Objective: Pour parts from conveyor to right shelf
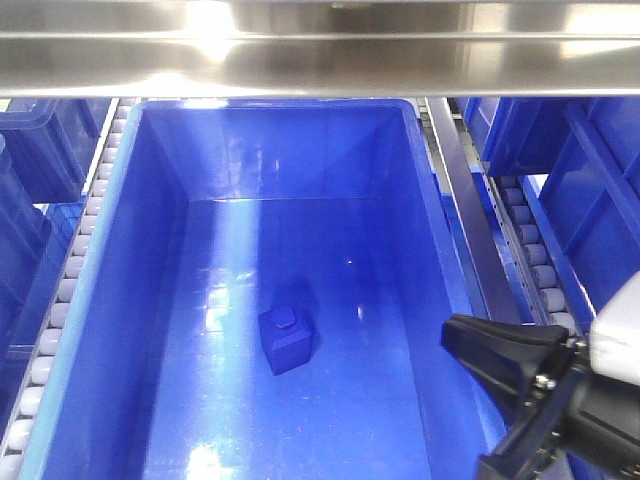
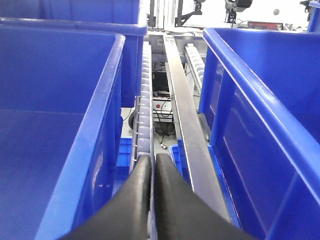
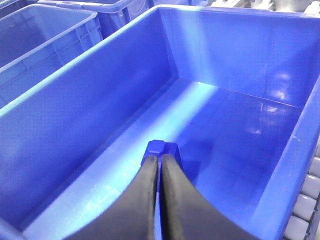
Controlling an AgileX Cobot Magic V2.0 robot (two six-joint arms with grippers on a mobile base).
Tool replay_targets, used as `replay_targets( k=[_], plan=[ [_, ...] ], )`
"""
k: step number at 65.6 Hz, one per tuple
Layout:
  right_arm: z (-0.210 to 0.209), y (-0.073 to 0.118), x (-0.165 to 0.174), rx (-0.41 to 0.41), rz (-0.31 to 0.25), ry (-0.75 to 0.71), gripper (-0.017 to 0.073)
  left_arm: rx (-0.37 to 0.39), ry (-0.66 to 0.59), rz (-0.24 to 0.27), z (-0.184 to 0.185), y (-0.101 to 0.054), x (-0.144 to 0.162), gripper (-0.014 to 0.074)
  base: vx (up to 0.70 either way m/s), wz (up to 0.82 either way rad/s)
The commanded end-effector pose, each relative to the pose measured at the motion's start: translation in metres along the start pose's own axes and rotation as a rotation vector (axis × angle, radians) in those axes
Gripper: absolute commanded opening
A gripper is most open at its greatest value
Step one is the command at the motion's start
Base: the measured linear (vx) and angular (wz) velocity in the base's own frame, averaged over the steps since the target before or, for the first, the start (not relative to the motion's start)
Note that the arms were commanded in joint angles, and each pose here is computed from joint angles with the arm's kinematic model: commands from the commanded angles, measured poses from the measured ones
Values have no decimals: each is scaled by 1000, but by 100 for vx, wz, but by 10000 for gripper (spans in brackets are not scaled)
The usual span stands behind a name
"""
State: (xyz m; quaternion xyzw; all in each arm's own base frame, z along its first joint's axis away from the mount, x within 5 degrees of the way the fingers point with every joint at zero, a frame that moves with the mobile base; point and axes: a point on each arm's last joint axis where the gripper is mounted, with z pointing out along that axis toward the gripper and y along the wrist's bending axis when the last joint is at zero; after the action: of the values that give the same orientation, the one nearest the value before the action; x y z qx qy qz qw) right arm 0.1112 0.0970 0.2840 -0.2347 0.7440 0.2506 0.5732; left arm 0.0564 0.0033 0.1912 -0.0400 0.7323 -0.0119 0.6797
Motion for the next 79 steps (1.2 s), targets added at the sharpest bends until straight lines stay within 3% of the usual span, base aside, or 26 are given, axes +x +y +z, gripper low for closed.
replay_targets(
  k=[1, 9, 21, 30, 39, 56, 66, 79],
  plan=[
    [-9, 1, -18, -7, -20, -129, -4, 30, -104, -4, -3, -3, -14, -6, 0, 0],
    [-21, -5, -21, 39, -13, -154, -4, 30, -104, -4, -3, -3, -14, -6, 0, 0],
    [-44, -22, -19, 202, 13, -151, -4, 30, -104, -4, -3, -3, -14, -6, 0, 0],
    [-63, -30, -16, 316, 20, -233, -4, 30, -104, -4, -3, -3, -14, -6, 0, 0],
    [-71, -38, 13, 419, 18, -343, -4, 30, -104, -4, -3, -3, -14, -6, 0, 0],
    [-79, -45, 67, 569, 30, -350, -4, 30, -104, -4, -3, -3, -14, -6, 0, 0],
    [-85, -45, 83, 629, 22, -389, -4, 30, -104, -4, -3, -3, -14, -6, 0, 0],
    [-84, -45, 97, 634, 21, -361, -4, 30, -104, -4, -3, -3, -14, -6, 0, 0]
  ],
)
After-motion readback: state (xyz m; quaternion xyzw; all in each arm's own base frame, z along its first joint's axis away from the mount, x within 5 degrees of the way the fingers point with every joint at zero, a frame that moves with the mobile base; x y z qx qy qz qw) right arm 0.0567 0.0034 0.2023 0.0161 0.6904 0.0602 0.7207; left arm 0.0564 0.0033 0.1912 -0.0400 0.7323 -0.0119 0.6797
